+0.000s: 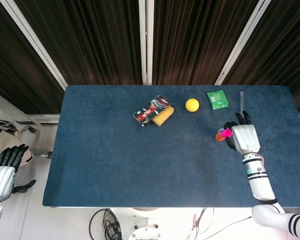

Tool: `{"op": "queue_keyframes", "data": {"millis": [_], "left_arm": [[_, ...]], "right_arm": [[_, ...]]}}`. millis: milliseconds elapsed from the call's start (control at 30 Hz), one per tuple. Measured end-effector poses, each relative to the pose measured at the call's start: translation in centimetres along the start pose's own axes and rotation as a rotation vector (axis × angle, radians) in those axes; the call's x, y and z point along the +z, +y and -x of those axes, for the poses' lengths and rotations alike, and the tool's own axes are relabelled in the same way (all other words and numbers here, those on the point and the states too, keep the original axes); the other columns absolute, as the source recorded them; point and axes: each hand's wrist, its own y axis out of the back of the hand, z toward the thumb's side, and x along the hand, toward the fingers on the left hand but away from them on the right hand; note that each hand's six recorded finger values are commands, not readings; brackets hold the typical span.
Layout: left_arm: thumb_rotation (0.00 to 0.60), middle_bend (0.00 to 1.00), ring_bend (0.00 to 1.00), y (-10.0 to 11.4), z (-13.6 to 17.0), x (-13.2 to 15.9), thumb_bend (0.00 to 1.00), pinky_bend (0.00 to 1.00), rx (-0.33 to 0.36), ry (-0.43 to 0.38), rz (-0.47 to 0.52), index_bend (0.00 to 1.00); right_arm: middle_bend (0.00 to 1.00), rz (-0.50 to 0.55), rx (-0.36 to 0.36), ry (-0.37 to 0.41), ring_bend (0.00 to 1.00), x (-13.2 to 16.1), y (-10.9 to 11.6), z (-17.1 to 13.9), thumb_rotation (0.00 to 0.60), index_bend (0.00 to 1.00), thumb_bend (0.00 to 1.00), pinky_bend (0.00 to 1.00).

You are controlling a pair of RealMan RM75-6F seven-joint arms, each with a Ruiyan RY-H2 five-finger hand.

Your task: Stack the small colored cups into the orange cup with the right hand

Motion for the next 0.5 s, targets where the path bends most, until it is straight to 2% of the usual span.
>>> {"op": "queue_keyframes", "data": {"millis": [167, 500], "left_arm": [[0.6, 0.04, 0.0, -0.1, 0.0, -0.1, 0.12, 0.0, -0.003, 0.004, 0.0, 0.05], [0.6, 0.04, 0.0, -0.3, -0.3, -0.2, 0.12, 0.0, -0.008, 0.006, -0.002, 0.05]], "right_arm": [[0.5, -0.002, 0.012, -0.034, 0.11, -0.7, -0.8, 1.4, 0.6, 0.5, 0.33, 0.0], [0.5, 0.001, 0.041, -0.04, 0.11, -0.4, -2.0, 2.1, 0.6, 0.5, 0.33, 0.0]]}}
